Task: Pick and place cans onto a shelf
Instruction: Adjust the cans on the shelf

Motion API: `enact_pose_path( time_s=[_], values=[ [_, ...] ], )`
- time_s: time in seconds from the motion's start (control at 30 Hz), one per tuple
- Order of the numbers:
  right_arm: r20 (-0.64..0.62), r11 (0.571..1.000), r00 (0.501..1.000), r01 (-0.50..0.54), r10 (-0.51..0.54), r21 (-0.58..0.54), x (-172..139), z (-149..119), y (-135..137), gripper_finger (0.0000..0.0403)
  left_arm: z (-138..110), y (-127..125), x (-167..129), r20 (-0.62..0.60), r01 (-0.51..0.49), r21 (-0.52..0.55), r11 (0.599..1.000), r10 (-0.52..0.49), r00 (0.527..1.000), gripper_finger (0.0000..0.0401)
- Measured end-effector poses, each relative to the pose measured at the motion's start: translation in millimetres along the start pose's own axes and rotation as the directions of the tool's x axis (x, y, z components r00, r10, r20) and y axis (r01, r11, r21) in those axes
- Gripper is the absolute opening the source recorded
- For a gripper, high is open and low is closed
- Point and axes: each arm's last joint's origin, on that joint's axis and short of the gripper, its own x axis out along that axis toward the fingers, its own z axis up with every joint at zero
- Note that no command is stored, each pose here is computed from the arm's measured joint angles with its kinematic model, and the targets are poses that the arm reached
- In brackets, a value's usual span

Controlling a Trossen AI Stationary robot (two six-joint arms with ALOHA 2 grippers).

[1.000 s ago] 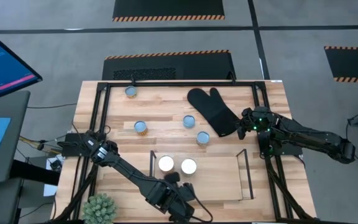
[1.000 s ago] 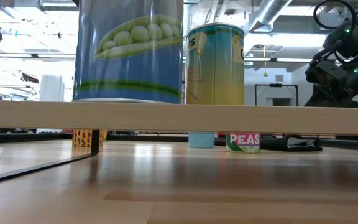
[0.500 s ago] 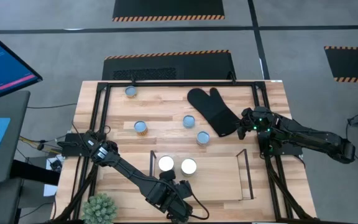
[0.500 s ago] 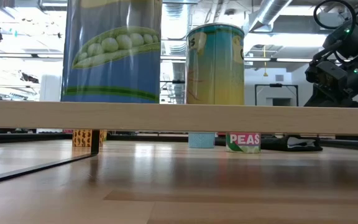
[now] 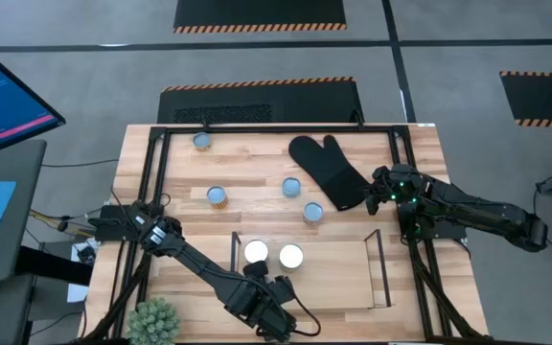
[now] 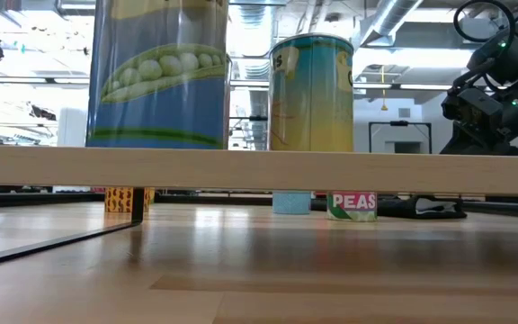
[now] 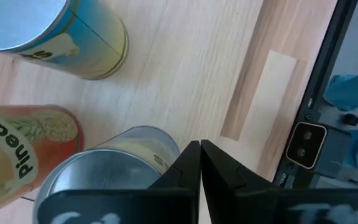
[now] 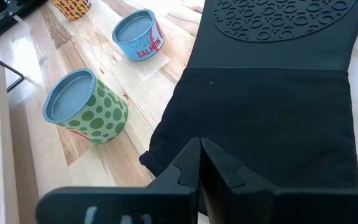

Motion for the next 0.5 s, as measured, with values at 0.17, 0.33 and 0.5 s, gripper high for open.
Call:
enact_pose_path(
  time_s=[0.17,0.33,0.5],
  values=[
    [0.000,1.000,1.000,0.000,0.000,0.000,0,0,0,0.0033,7,-2,-3,0.058,0.040,-0.015,0.999,-0.039,0.998,0.0000],
    [0.001,1.000,1.000,0.000,0.000,0.001,0,0,0,0.0033,34,1,-36,0.324,0.120,0.057,0.991,-0.132,0.937,0.0000],
    [0.000,1.000,1.000,-0.001,0.001,0.004,0,0,0,0.0033,57,41,-79,0.486,0.010,0.003,1.000,-0.010,0.874,0.0000]
  ],
)
